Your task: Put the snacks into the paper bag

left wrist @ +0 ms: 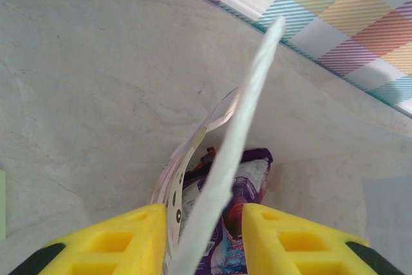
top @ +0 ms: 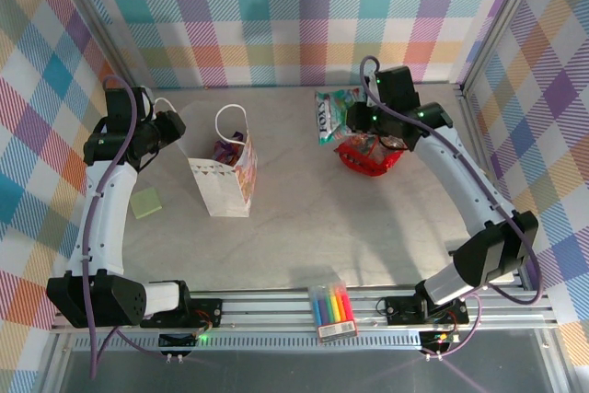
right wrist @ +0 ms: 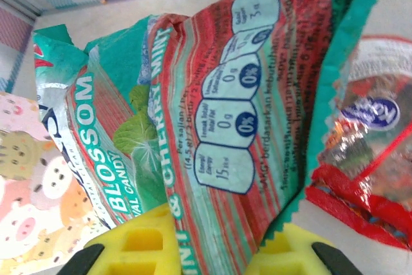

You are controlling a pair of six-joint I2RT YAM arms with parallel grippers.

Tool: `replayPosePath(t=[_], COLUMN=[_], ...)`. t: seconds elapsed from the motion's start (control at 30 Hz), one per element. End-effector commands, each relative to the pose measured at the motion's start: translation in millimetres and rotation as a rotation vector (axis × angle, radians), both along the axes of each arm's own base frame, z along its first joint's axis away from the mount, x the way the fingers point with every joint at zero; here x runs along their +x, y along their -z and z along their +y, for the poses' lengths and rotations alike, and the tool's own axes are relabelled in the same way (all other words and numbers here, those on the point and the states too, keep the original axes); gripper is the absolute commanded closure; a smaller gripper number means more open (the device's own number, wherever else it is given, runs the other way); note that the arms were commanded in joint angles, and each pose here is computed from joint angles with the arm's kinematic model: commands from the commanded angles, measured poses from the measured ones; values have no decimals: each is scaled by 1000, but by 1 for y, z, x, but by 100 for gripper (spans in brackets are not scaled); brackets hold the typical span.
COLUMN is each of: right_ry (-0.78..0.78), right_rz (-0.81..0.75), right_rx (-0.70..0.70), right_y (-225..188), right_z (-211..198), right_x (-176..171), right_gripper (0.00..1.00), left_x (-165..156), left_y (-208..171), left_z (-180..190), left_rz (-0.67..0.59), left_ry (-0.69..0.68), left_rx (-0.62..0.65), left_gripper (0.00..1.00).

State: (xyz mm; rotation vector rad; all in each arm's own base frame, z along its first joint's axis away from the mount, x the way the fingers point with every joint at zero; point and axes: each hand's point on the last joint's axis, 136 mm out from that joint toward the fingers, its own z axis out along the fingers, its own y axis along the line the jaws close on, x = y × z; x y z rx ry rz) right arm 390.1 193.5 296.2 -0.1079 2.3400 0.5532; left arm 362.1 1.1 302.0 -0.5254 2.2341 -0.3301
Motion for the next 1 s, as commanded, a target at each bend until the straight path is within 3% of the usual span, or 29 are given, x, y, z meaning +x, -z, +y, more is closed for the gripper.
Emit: replayPosePath(t=[0.0,0.57,0.97], right_ry=[-63,-250,-355], right_rz=[-112,-310,-398], right_rx=[35,74,142], right_y=[-40,-120,-155], right_z=[18,85,131], right_x=[9,11,7], right_gripper=[89,88,87], left_x=[3,0,-5], left_y=[-13,-17,-19], left_z=[-5,-2,1], left_rz=[-48,-61,-61], left_ry=[7,-4,-6], left_rx=[-28,-4,23], left_gripper=[64,64,63])
